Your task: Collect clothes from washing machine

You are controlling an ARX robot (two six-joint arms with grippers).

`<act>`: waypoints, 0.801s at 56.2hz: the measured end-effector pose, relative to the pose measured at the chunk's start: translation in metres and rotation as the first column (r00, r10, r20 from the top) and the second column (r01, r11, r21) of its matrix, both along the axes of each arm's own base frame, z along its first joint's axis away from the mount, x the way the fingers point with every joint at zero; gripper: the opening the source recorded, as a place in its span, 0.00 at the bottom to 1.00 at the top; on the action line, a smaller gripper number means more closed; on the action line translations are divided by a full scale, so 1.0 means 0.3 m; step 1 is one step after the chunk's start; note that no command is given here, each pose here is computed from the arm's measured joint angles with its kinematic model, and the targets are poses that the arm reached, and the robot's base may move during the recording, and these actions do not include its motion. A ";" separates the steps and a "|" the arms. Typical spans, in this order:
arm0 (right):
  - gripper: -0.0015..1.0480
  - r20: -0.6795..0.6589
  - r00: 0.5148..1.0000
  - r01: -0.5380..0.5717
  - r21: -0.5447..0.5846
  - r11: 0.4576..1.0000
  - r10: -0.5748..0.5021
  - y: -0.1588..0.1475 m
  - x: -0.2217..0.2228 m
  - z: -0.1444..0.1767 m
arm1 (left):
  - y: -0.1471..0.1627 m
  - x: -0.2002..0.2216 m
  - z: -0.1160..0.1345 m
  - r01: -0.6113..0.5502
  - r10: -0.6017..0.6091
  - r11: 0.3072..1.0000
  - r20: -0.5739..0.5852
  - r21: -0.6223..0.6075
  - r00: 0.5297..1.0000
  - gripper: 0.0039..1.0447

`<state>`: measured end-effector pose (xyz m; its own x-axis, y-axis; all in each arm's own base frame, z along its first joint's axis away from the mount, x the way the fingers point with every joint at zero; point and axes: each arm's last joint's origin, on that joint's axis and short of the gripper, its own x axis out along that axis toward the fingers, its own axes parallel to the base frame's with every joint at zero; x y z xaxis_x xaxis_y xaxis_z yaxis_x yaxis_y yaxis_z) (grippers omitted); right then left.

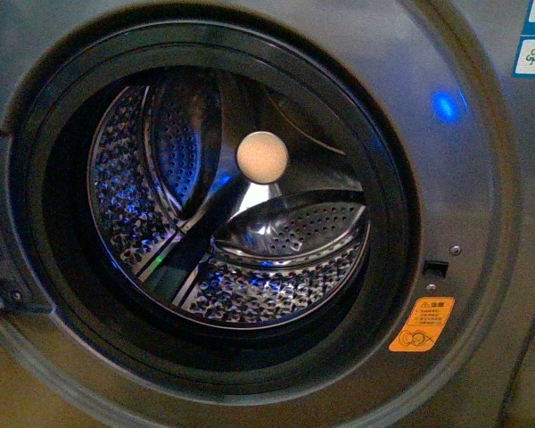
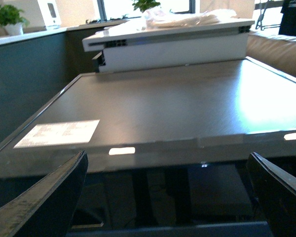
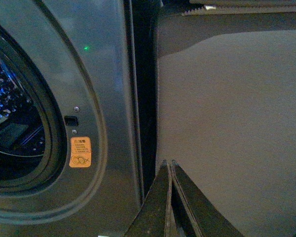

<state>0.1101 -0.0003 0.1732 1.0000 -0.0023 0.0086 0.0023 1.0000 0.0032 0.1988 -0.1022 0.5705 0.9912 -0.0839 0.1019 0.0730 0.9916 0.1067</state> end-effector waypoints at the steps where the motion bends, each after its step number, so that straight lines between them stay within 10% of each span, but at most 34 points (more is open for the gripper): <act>1: 0.02 0.000 1.000 0.000 0.000 1.000 0.000 0.000 -0.001 -0.007 | 0.011 -0.004 -0.011 -0.009 0.009 1.000 -0.010 -0.007 1.000 0.94; 17: 0.02 -0.011 1.000 -0.001 0.000 1.000 0.001 0.000 -0.039 -0.028 | 0.098 -0.024 -0.180 -0.072 0.059 0.992 -0.113 -0.107 0.992 0.90; 45: 0.02 -0.008 1.000 -0.001 0.000 1.000 0.001 0.000 -0.041 -0.028 | 0.264 -0.164 -0.859 -0.073 0.061 0.992 -0.114 -0.102 0.992 0.06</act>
<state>0.0977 -0.0002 0.1648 1.0000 -0.0015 0.0010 0.0015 1.0000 0.0029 0.1496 -0.0230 0.3127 0.9999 -0.0118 -0.0036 0.0118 0.9999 -0.0038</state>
